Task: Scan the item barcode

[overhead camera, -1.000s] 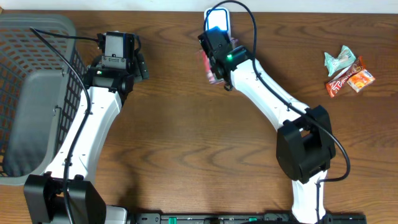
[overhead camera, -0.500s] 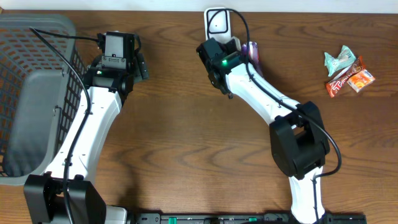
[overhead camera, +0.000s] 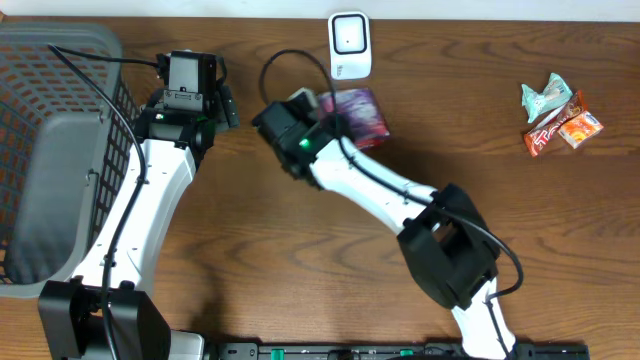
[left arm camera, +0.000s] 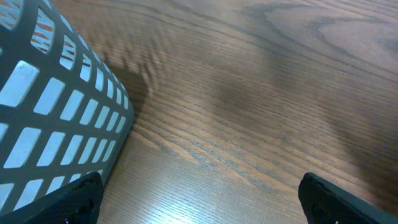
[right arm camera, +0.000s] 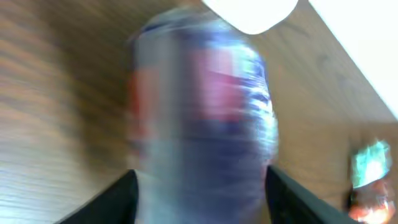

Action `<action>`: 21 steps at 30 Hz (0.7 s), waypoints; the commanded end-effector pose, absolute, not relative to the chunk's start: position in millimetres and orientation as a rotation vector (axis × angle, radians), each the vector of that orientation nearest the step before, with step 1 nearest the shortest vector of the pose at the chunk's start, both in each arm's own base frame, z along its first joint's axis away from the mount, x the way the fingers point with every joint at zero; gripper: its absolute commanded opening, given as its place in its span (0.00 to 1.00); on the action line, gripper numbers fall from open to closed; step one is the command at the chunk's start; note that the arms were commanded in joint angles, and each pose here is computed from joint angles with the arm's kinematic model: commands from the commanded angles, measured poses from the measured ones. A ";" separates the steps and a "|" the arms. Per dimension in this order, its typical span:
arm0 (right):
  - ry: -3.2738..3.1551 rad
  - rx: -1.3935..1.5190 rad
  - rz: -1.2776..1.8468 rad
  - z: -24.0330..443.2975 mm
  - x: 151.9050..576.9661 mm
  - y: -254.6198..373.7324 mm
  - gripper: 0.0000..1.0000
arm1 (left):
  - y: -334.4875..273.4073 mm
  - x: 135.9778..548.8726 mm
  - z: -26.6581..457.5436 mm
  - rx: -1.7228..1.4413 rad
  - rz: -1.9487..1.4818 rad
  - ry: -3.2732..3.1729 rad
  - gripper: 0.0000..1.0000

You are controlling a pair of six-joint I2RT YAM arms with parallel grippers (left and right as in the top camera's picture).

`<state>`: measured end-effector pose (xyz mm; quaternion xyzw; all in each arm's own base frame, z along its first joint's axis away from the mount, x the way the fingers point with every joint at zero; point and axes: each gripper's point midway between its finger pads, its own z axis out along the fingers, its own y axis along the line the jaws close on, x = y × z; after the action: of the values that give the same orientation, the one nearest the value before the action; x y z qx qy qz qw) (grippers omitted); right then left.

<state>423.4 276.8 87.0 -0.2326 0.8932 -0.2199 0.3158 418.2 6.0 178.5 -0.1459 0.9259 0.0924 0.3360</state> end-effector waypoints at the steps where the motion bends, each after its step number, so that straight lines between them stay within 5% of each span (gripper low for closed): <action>1: 2.358 -0.608 -0.533 82.1 423.4 284.8 0.68 | 8.9 419.2 180.7 -0.373 0.262 2.409 0.99; 13: 2.394 -0.488 -0.498 97.0 445.8 250.7 0.76 | 8.9 419.2 180.7 -0.373 0.262 2.409 0.99; 21: 2.681 -0.442 0.314 70.5 455.1 248.1 0.79 | 9.0 419.2 180.7 -0.373 0.262 2.409 0.99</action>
<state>460.4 233.0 59.5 -0.1699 0.9523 -0.0648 0.2452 418.2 6.0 178.5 -0.1459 0.9259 0.0924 0.3360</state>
